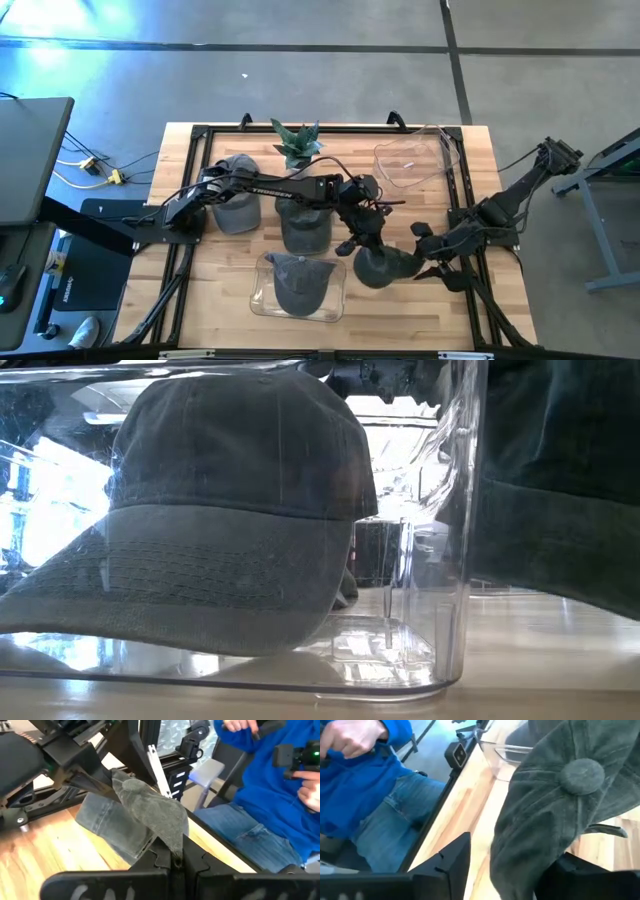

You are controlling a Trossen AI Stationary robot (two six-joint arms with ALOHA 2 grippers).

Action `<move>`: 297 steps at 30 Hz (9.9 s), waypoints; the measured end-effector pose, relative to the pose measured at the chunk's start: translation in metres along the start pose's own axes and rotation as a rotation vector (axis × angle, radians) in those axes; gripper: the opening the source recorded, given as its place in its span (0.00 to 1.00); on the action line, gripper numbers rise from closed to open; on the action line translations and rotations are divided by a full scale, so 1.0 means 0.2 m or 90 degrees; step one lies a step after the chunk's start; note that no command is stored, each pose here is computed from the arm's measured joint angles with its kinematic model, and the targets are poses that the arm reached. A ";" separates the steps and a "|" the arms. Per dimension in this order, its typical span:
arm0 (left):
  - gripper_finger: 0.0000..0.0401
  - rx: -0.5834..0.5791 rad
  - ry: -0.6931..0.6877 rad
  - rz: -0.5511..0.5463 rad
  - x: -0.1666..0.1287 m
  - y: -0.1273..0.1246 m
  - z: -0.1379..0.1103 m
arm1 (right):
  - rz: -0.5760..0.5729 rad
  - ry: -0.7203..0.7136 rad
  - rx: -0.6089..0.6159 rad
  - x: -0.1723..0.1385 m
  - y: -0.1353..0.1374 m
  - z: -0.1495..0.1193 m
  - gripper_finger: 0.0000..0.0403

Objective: Pick & Place hat
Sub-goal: Put the right dark green cap into the top transparent bin

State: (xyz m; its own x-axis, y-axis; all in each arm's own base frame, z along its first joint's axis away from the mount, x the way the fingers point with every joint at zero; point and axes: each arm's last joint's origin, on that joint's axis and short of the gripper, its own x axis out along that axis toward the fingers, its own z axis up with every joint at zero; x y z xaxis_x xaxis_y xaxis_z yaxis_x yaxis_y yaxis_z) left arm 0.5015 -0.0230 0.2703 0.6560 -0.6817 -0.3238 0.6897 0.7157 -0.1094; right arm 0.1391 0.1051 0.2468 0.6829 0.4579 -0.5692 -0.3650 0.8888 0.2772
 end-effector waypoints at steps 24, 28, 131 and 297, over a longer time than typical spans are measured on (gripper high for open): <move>0.67 -0.002 -0.032 0.029 0.06 0.00 0.00 | -0.026 0.007 -0.031 0.02 -0.01 0.00 0.02; 0.69 0.010 -0.019 0.037 0.06 0.00 0.00 | 0.003 0.001 -0.048 0.02 0.00 0.01 0.01; 0.00 0.039 -0.050 -0.104 0.15 0.02 -0.06 | 0.084 0.006 -0.005 0.07 0.08 0.01 0.40; 0.23 -0.096 0.246 0.155 -0.85 0.24 0.11 | -0.507 0.372 -0.239 -0.77 -0.90 0.32 0.05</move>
State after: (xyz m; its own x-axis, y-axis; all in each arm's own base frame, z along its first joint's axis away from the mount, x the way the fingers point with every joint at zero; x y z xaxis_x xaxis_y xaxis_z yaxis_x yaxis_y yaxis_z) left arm 0.4295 0.1230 0.3403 0.6111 -0.4064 -0.6792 0.4595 0.8809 -0.1136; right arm 0.1401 -0.1248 0.3347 0.4373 -0.4241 -0.7931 -0.1850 0.8206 -0.5408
